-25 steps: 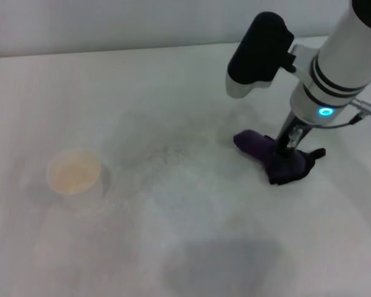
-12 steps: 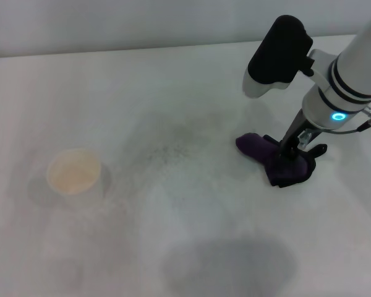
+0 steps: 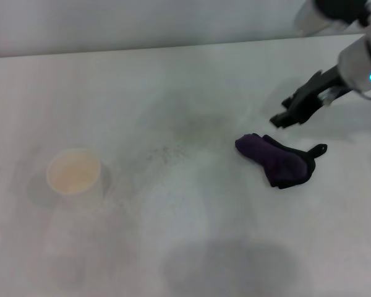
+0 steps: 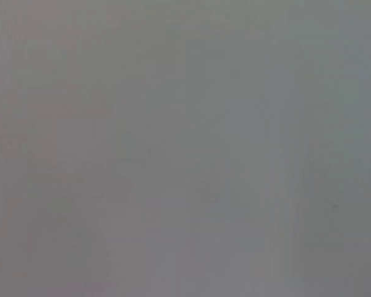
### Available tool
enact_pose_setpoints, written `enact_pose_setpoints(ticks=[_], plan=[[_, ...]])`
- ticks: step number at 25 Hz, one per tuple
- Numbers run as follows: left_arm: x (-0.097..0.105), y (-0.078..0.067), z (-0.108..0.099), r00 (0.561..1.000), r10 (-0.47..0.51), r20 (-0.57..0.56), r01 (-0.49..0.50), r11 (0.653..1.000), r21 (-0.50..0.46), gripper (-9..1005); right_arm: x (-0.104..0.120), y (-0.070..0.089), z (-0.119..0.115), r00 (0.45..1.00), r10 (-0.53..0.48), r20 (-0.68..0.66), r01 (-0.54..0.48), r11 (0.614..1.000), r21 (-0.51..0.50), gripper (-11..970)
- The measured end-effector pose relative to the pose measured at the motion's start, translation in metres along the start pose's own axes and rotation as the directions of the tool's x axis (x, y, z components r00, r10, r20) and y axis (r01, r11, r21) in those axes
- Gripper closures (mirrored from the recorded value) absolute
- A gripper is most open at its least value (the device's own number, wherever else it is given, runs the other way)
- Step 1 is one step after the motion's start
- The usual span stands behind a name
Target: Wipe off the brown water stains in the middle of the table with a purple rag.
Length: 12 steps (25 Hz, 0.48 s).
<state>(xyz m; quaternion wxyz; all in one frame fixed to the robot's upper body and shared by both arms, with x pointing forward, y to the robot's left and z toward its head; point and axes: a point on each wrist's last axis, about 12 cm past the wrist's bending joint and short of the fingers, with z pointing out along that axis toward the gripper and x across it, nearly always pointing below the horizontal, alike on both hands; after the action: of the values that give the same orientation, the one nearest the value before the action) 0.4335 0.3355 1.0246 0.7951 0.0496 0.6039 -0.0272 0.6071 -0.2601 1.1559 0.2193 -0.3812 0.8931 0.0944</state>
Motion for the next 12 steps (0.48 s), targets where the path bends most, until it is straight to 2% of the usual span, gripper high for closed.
enact_pose_setpoints(ticks=[1, 3, 4, 6, 8, 12], plan=[[0.0, 0.0, 0.001, 1.0, 0.0, 0.001, 0.0, 1.0, 0.0, 116, 0.0, 0.0, 0.0, 1.0, 0.0, 0.0, 0.0, 1.0, 0.0, 535], [0.0, 0.0, 0.003, 1.0, -0.001, 0.003, 0.001, 1.0, -0.005, 117, 0.007, -0.012, -0.007, 0.997, 0.021, 0.072, -0.02, 1.0, -0.009, 495], [0.0, 0.001, 0.004, 1.0, -0.003, 0.005, 0.003, 1.0, -0.017, 117, 0.018, -0.026, -0.011, 0.986, 0.053, 0.158, -0.052, 0.999, -0.012, 475], [0.0, 0.001, 0.005, 1.0, -0.004, 0.006, 0.004, 1.0, -0.022, 117, 0.024, -0.032, -0.012, 0.979, 0.067, 0.195, -0.066, 0.998, -0.011, 474], [0.0, 0.001, 0.006, 1.0, -0.006, 0.008, 0.006, 1.0, -0.028, 116, 0.042, -0.046, -0.014, 0.94, 0.112, 0.322, -0.117, 0.993, -0.005, 473], [0.001, 0.001, 0.009, 1.0, -0.007, 0.005, 0.007, 0.999, -0.037, 117, 0.062, -0.056, -0.015, 0.892, 0.13, 0.433, -0.156, 0.988, 0.024, 472]])
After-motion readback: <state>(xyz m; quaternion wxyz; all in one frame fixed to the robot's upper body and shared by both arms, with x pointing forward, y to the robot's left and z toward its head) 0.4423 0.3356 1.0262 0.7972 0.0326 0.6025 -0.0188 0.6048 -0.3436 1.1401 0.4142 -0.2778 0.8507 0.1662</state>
